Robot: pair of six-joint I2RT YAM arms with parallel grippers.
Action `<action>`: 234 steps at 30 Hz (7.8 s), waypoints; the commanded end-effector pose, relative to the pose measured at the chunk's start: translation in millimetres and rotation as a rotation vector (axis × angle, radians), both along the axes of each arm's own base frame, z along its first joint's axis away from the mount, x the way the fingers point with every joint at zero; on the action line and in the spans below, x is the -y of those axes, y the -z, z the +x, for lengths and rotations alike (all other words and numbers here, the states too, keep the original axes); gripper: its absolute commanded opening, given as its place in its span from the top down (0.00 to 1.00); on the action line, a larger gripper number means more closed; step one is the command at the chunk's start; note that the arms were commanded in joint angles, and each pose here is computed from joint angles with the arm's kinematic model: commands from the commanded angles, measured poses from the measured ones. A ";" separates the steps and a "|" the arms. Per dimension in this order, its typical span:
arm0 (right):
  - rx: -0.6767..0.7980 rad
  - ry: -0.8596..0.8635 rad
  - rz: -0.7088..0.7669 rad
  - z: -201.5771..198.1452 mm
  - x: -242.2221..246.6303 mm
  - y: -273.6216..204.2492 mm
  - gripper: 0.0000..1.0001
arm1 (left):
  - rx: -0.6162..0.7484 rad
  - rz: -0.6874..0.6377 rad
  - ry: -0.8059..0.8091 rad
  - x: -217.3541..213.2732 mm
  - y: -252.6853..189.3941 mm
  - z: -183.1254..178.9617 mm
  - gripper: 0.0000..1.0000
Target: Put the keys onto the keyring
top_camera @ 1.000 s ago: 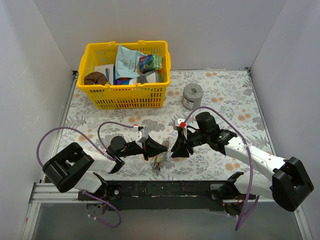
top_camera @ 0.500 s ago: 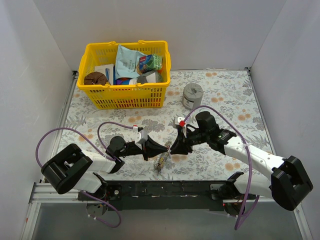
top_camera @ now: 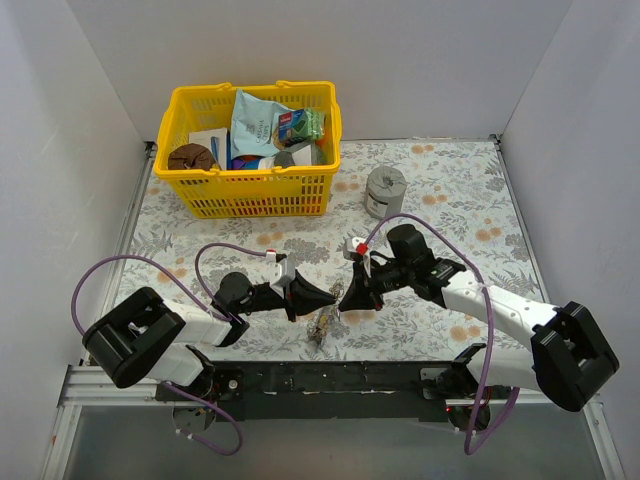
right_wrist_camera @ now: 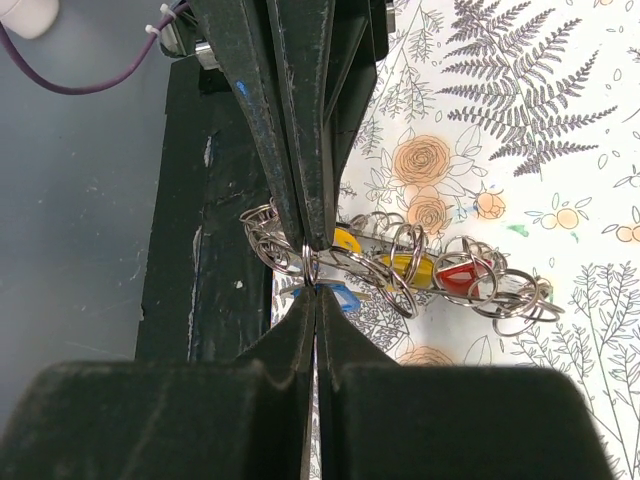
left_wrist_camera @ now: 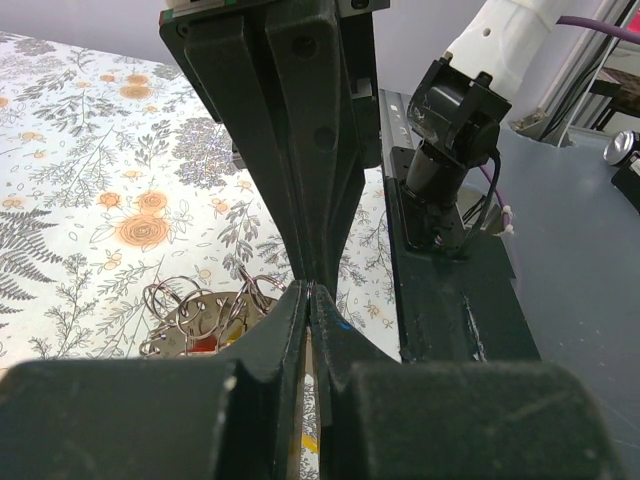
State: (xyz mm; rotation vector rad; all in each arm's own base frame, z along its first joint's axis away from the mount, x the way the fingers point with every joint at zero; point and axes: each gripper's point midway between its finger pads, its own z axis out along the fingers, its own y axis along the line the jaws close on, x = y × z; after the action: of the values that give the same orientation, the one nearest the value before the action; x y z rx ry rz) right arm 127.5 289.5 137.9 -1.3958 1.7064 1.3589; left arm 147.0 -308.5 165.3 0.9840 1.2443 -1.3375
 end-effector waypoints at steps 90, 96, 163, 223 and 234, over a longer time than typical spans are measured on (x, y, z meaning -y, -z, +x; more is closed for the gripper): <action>0.038 0.017 0.114 5.5 -20.8 -16.7 0.99 | 0.292 -0.284 0.005 -13.0 -81.6 -14.1 1.00; 0.017 0.014 0.033 8.1 -18.0 -4.3 0.99 | 0.281 -0.177 0.006 -5.5 -64.5 -5.8 0.93; 0.158 0.005 -0.166 18.1 -4.9 -5.9 0.99 | 0.222 0.280 0.278 18.1 37.2 0.2 1.00; 0.108 0.030 0.009 9.7 -13.8 -21.0 0.65 | 0.317 -0.241 -0.101 -24.0 -73.4 8.1 1.00; 0.090 0.023 0.023 14.1 -21.6 -17.6 0.72 | 0.323 -0.261 -0.087 -24.7 -78.6 4.4 1.00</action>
State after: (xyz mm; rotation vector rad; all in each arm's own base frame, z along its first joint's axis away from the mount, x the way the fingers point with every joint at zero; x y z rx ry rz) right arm 136.9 303.0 144.0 -1.4021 1.7046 1.2611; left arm 159.5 -290.9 155.8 0.9410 1.2706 -1.2492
